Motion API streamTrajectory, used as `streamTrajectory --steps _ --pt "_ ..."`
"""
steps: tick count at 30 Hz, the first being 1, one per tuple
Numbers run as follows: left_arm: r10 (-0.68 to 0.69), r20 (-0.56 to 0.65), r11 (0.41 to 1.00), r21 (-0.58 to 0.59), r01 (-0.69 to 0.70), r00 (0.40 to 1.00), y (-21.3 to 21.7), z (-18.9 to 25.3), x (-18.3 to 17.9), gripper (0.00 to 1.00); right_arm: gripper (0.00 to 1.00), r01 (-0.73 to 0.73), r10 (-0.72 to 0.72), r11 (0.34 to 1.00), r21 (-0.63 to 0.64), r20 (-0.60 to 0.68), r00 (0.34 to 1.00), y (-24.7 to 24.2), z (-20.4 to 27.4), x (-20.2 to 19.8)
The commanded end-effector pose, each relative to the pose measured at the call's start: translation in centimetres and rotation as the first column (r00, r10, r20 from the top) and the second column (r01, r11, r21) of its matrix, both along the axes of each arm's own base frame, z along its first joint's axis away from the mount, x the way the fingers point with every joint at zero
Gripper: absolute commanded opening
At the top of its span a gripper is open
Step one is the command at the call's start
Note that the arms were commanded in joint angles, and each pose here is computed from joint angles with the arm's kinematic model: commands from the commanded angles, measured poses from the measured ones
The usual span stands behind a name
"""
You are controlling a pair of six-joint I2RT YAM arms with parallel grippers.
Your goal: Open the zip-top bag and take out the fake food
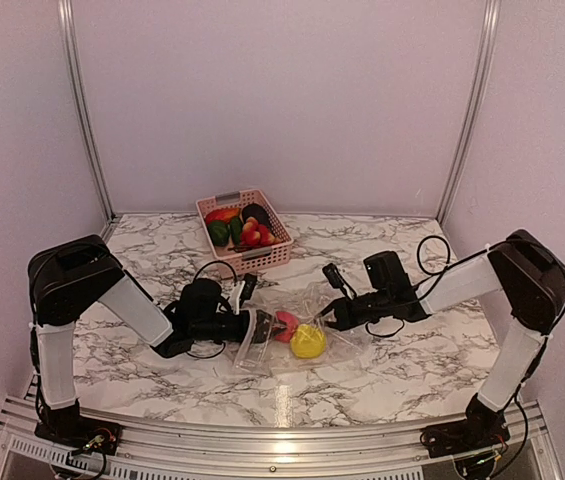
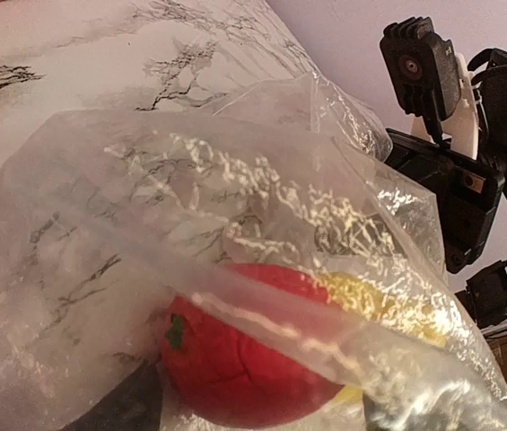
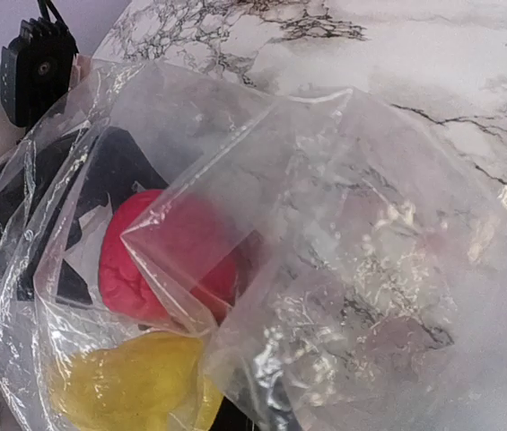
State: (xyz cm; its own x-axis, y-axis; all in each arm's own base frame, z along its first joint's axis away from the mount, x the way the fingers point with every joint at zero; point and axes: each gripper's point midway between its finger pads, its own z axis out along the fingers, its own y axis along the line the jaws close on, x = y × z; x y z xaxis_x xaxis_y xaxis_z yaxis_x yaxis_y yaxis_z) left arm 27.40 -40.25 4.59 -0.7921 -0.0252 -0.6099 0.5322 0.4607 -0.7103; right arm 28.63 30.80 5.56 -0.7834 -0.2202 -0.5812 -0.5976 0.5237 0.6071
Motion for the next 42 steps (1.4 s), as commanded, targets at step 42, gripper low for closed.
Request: streamTrajectory --steps 42 --pt "0.07 -0.015 0.994 0.091 -0.068 0.997 7.2 2.8 -3.3 0.43 0.0 0.087 -0.088 0.995 0.038 0.025 0.996 -3.0 0.0 1.2"
